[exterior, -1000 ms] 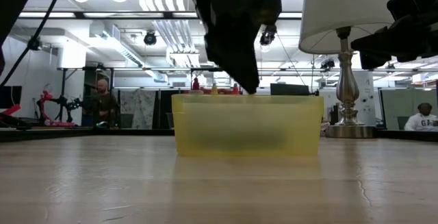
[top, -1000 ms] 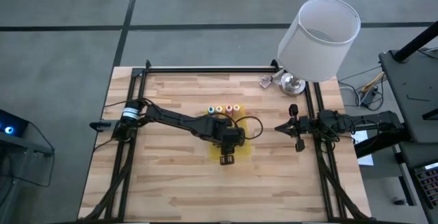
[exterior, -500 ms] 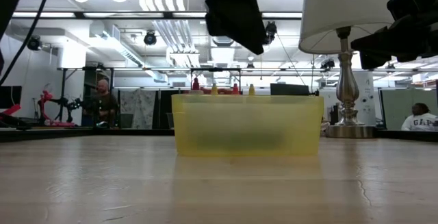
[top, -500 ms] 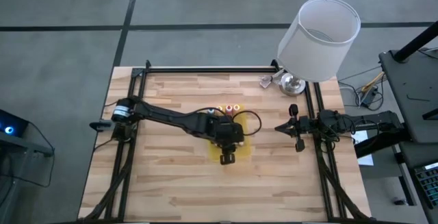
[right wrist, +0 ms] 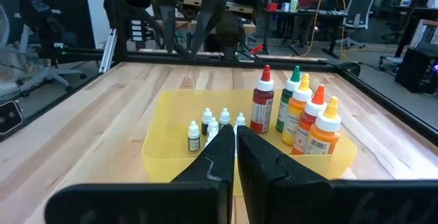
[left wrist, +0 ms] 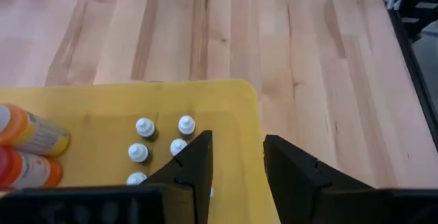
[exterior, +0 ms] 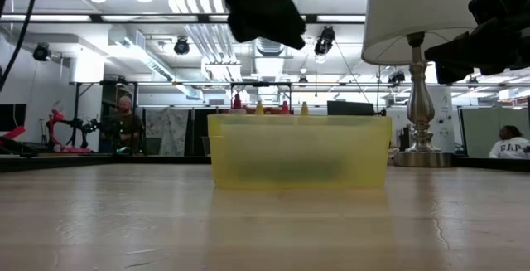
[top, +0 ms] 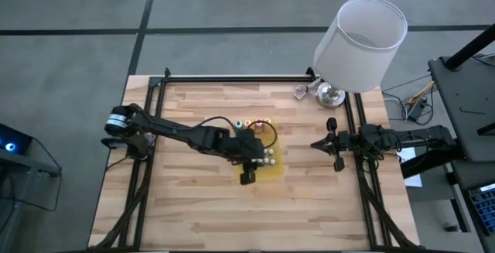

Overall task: Pick & Place food coloring
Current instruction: Return to Home Position

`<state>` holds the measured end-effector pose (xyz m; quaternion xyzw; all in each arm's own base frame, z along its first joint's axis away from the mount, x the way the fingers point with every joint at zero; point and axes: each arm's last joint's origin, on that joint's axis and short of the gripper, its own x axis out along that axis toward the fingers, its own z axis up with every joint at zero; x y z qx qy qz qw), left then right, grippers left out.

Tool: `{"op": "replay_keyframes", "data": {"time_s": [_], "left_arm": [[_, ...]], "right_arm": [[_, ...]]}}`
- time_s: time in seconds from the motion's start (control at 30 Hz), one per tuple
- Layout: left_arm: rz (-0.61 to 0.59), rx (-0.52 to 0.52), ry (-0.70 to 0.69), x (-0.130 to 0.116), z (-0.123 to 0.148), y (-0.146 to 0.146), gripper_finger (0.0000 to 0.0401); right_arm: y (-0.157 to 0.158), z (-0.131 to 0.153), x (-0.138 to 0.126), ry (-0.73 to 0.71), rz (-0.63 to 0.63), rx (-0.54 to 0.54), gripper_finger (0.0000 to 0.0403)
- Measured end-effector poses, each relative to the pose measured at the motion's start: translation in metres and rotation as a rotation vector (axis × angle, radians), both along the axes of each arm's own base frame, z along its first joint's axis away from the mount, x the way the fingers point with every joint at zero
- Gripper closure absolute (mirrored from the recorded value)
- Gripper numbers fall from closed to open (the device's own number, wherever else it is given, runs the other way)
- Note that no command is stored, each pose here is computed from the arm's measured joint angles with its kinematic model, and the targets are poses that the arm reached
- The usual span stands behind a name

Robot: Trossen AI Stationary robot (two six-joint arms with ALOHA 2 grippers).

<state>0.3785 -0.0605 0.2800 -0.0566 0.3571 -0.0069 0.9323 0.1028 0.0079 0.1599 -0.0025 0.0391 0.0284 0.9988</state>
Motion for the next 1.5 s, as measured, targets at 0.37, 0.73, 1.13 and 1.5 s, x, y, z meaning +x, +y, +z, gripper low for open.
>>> {"op": "replay_keyframes", "data": {"time_s": [0.37,0.73,1.13,1.5], "left_arm": [[-0.027,0.014,-0.106,-0.053,-0.01,0.008,0.0394],[-0.112,0.117,-0.191,-0.081,0.002,0.013,0.0401],[-0.072,0.199,-0.285,-0.082,0.015,0.028,0.0401],[-0.039,0.199,-0.32,-0.09,0.026,0.037,0.0401]], "right_arm": [[0.0,0.0,0.0,-0.001,0.0,0.0,0.0394],[0.0,0.0,0.0,0.006,0.0,-0.001,0.0394],[0.0,0.0,0.0,0.007,0.0,-0.001,0.0394],[0.0,0.0,0.0,0.006,0.0,-0.001,0.0394]]}}
